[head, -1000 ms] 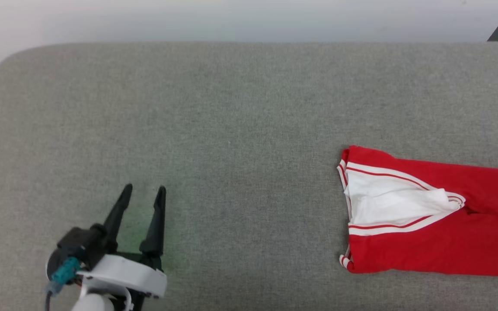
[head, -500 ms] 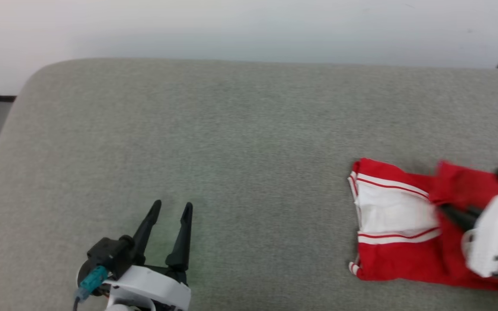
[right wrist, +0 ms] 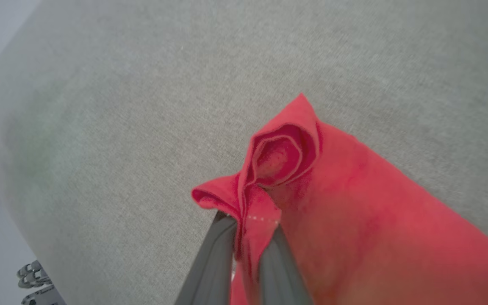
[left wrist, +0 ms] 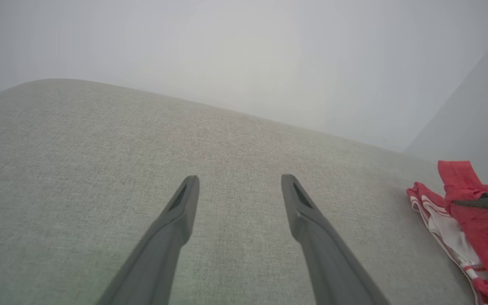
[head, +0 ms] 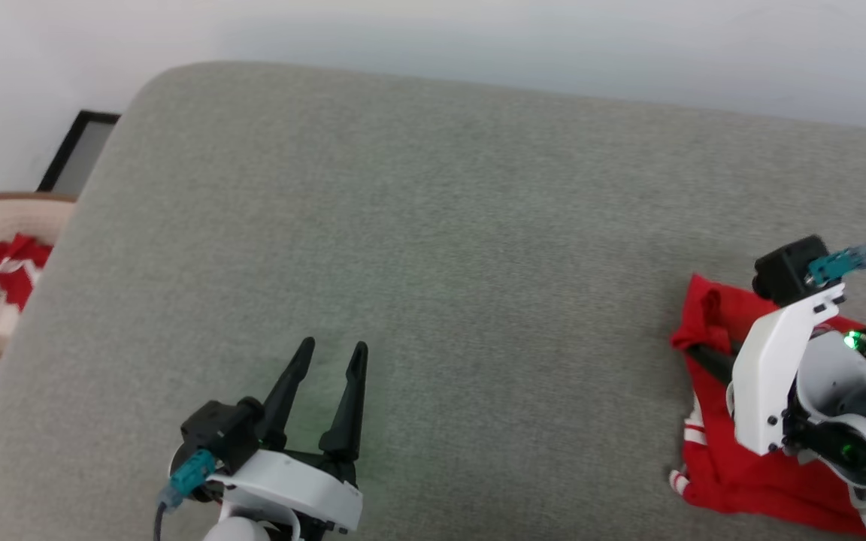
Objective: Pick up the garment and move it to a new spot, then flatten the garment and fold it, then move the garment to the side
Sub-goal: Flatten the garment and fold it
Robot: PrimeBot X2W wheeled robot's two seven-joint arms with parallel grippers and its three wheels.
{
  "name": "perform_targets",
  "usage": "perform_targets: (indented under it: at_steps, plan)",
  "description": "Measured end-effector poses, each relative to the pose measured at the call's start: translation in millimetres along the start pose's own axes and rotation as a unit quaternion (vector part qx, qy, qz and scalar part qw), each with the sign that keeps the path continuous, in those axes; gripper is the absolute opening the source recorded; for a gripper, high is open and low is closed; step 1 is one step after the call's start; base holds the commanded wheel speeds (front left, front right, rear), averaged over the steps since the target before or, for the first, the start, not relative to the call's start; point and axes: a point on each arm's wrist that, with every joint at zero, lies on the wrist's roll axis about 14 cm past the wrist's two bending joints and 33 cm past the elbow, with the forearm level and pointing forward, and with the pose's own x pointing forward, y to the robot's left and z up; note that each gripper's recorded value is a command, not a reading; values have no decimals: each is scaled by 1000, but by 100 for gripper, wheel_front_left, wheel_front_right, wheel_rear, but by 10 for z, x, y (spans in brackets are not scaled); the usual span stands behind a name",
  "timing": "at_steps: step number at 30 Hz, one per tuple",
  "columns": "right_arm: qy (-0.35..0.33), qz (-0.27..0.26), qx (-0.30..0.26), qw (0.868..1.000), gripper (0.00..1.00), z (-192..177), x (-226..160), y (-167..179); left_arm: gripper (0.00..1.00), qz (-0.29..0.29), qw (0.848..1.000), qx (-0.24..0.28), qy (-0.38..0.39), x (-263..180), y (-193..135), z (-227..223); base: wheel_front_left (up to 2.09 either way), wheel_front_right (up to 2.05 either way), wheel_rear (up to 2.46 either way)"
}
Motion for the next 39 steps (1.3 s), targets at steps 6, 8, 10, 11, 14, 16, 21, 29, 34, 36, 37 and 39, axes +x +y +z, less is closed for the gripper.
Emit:
perform_targets:
  at_steps: [6,8,10,11,14,16,21,29,34,36,37,39]
  plan:
    - [43,9,-1,999,0,-254,214,22,100,17,1000,1,3,-43,109,-9,0,0,0]
    - [46,12,1,999,44,-290,225,36,100,20,1000,3,4,-44,134,-8,0,0,0]
    - [39,12,3,999,100,-267,215,34,100,18,1000,5,6,-44,140,-16,0,0,0]
    - [34,11,4,999,100,-249,198,29,100,16,1000,6,7,-41,132,-20,0,0,0]
    - [12,12,18,1000,100,-187,113,29,100,6,1000,9,7,-30,97,-18,0,0,0]
    - [-9,9,25,1000,100,-111,22,-1,100,-2,1000,13,6,-10,70,0,0,0,0]
    - [-71,-29,29,997,100,67,-308,-248,100,-29,999,16,6,62,-48,9,0,0,0]
    - [-178,-106,54,977,100,67,-765,-715,100,-65,998,7,26,219,-254,-125,0,0,0]
    - [-233,-159,66,957,100,-57,-949,-969,100,-76,996,7,35,327,-331,-192,0,0,0]
    - [-261,-177,69,946,100,-62,-1031,-1045,100,-78,996,8,35,356,-339,-194,0,0,0]
    - [-276,-185,72,940,100,-70,-1071,-1069,100,-79,996,10,33,367,-345,-179,0,0,0]
    - [-297,-200,63,931,100,-81,-1153,-1098,100,-81,996,16,28,368,-354,-142,0,0,0]
